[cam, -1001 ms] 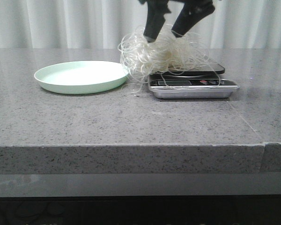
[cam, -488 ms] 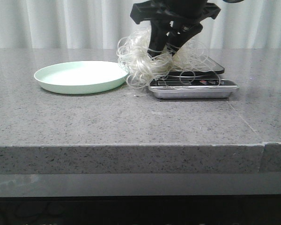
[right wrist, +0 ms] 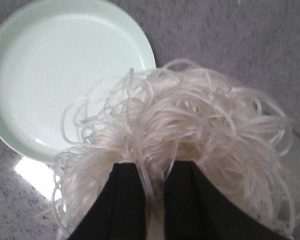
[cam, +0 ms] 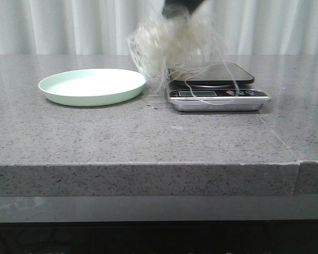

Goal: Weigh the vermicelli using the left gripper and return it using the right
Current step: 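Carry the vermicelli with the right gripper back onto the green plate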

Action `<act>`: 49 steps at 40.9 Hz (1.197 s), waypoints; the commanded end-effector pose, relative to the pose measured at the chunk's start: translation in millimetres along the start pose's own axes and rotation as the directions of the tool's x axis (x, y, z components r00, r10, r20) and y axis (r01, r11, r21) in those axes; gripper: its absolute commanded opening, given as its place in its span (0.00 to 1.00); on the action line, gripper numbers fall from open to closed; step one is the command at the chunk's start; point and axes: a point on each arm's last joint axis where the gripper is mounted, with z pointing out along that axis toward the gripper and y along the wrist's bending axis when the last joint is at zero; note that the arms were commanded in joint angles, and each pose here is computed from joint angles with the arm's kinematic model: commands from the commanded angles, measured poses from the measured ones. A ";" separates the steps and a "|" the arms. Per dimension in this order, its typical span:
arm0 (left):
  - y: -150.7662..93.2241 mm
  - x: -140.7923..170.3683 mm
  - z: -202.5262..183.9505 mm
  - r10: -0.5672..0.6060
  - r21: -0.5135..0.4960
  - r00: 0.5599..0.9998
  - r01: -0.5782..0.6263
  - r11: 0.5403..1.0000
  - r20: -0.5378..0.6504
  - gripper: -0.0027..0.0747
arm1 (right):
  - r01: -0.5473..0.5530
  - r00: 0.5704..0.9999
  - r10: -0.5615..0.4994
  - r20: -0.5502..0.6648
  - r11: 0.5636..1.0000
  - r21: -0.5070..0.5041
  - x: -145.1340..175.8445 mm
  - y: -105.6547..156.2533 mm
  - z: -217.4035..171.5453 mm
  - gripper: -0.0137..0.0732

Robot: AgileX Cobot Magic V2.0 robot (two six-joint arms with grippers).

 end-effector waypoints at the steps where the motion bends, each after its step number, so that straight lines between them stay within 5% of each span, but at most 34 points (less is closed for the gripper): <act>1: 1.1 -12.9 -4.6 -0.007 -0.008 0.996 0.008 1.000 0.093 0.58 | 0.031 0.968 -0.032 0.248 0.999 0.009 -34.7 9.2 -59.9 0.33; 11: 1.1 -12.9 -4.6 -0.007 -0.008 0.996 0.008 1.000 0.093 0.58 | 0.070 0.868 -0.055 0.493 0.997 -0.011 -63.1 34.8 -73.4 0.33; 21: 1.2 -13.1 -4.6 -0.007 -0.008 0.995 0.008 1.000 0.096 0.58 | 0.114 0.789 -0.059 0.611 0.992 -0.051 -74.9 68.7 -42.8 0.33; 42: 1.2 -13.1 -4.6 -0.007 -0.008 0.995 0.008 1.000 0.096 0.58 | 0.125 0.958 -0.104 0.267 0.990 -0.061 -37.0 66.4 59.3 0.33; 49: 1.2 -13.1 -4.6 -0.007 -0.008 0.995 0.008 1.000 0.096 0.58 | 0.125 0.970 -0.108 0.216 0.990 -0.066 -31.7 66.6 64.2 0.52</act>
